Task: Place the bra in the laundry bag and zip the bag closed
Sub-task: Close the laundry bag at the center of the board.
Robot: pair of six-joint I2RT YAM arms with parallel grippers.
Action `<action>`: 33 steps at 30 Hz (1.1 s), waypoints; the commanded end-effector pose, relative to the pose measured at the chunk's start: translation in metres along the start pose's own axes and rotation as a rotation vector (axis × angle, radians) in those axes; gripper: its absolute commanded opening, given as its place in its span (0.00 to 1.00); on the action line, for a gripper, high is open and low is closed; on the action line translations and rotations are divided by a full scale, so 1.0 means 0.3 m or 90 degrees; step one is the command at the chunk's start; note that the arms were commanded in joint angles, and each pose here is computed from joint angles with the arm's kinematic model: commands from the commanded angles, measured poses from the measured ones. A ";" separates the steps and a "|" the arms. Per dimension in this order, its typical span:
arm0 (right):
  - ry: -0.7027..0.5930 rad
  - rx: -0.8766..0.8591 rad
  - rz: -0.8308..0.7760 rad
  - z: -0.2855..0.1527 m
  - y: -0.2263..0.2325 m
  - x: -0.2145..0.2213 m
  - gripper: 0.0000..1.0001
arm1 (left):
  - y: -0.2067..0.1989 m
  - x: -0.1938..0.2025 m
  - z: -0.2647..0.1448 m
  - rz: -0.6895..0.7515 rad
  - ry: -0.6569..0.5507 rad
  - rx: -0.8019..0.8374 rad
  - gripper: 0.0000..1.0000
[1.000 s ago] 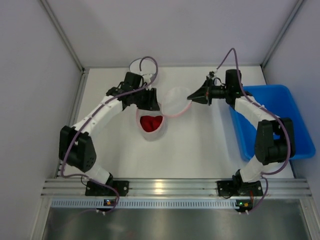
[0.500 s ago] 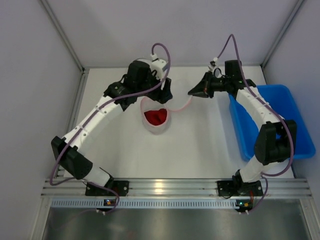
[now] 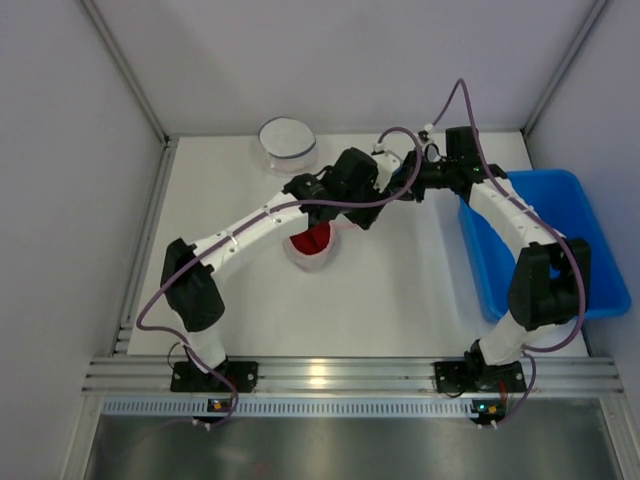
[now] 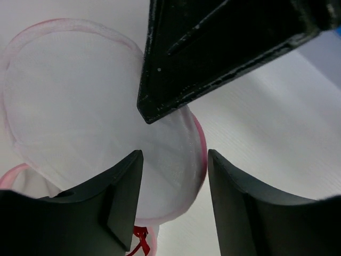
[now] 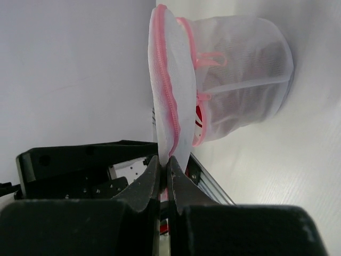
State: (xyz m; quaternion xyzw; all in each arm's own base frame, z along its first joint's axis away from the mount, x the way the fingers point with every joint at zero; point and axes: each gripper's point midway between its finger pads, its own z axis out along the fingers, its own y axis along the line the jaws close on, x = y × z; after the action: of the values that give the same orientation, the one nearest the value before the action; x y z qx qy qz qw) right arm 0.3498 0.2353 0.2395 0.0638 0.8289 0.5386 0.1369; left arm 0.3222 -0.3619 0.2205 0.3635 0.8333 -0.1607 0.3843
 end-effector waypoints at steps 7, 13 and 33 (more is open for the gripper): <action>0.005 -0.061 -0.026 -0.009 0.077 0.009 0.37 | 0.047 -0.043 -0.057 -0.042 -0.033 -0.041 0.00; -0.028 -0.069 -0.032 -0.057 0.045 -0.081 0.62 | 0.106 0.029 -0.126 -0.219 -0.061 0.067 0.00; 0.065 -0.162 -0.074 0.210 -0.129 0.078 0.73 | 0.292 -0.030 -0.453 -0.527 -0.410 0.289 0.00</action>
State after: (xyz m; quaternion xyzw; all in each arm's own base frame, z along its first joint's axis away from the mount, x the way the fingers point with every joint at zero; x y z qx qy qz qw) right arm 0.3598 0.2559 0.1729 0.0051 0.7933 0.5938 0.1345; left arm 0.3262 -0.2322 0.2716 -0.0033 0.7484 -0.5293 0.3996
